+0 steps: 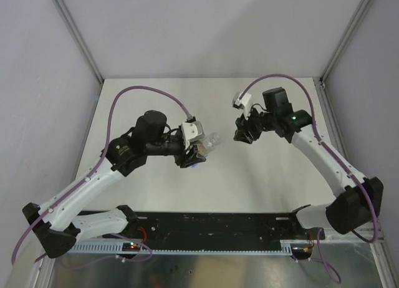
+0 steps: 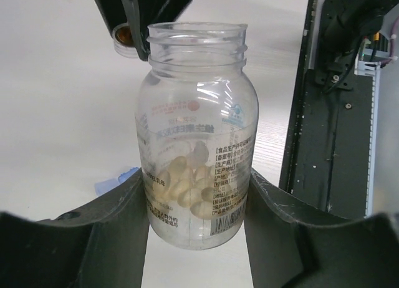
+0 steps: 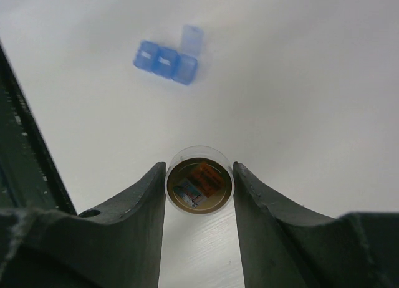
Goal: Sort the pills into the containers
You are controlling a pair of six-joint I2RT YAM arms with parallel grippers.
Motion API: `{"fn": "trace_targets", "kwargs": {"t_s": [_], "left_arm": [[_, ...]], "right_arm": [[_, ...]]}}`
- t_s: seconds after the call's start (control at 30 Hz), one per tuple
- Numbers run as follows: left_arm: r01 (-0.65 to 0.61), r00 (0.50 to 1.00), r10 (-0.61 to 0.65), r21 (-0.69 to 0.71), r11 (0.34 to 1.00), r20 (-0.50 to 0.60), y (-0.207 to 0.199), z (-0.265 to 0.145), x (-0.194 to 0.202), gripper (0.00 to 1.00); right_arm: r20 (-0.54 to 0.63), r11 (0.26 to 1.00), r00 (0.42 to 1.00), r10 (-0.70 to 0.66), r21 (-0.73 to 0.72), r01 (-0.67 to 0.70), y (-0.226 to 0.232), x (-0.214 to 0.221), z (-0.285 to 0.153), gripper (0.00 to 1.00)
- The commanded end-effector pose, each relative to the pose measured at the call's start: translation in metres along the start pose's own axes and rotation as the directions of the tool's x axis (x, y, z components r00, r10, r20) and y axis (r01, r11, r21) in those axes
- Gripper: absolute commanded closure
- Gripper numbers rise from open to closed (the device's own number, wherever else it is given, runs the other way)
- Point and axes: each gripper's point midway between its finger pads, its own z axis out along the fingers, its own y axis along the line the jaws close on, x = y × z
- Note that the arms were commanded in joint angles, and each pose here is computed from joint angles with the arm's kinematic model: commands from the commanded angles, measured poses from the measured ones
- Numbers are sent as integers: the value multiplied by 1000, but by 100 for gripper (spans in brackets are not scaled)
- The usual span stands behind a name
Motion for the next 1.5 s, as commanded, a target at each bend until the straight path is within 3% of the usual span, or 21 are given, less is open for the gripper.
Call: {"fn": "trace_targets", "kwargs": {"t_s": [0.0,0.4,0.73,1.2,1.47], "left_arm": [[-37,999,39,-82,996,25,11,-13,-6,100],[-43,999,43,-136,990,-6,18,-17,10,100],[-51,998,47,-147,988,-28,19,-16,19,100],[-52,998,46,-144,988,-40,20,-13,22,100],[-49,998,43,-155,987,-43,22,-14,22,100]], "right_arm": [[-55,986,995,88,145,-80,-42,28,28,92],[-241,942,931,273,265,-208,-92,122,94,85],[-331,910,860,387,285,-300,-101,177,108,76],[-357,896,837,415,322,-306,-105,189,105,32],[-314,901,868,385,329,-281,-108,168,95,22]]}}
